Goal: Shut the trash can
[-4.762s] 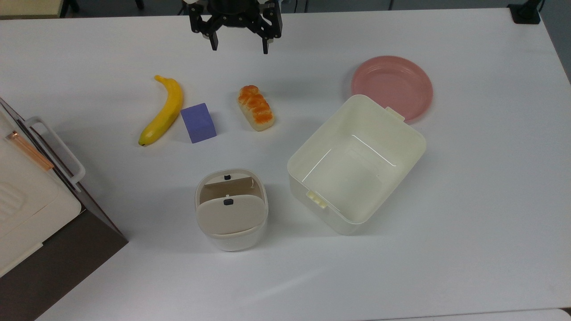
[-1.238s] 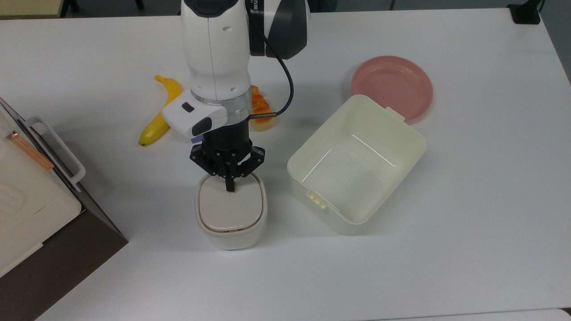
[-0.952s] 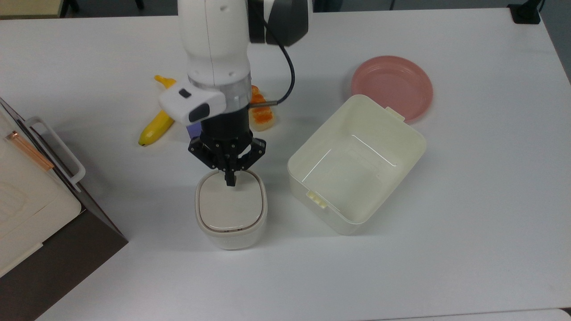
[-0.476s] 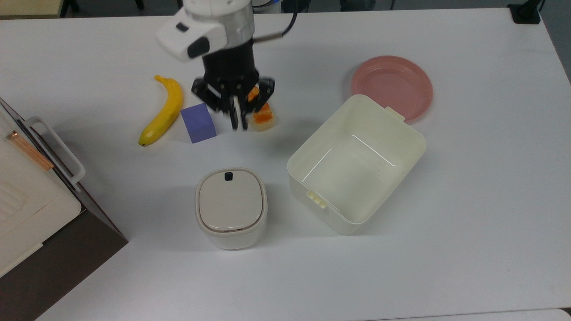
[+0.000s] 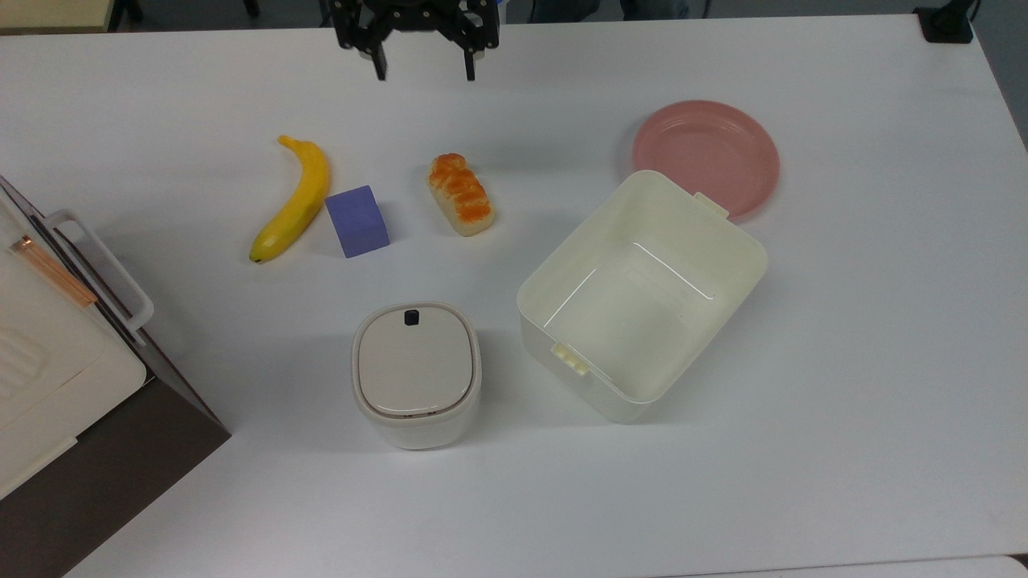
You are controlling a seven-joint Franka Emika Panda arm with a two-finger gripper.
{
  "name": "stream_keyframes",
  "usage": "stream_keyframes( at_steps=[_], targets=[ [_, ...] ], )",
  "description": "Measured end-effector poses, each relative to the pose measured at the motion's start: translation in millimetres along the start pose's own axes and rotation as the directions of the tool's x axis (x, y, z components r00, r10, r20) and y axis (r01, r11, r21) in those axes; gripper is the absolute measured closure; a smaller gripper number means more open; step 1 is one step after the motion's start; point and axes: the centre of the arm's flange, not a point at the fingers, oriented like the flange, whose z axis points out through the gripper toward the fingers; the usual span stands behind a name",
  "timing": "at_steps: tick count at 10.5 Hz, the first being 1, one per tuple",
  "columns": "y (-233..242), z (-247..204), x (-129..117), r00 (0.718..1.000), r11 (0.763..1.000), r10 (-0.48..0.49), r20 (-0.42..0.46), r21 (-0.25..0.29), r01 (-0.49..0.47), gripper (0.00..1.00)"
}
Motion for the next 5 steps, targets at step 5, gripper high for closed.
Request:
stream_keyframes(
  at_steps=[5],
  targets=[
    [1.5,9.8,-2.5,0.999,1.000,-0.006,0.032,-0.027,0.007,0.00]
  ],
)
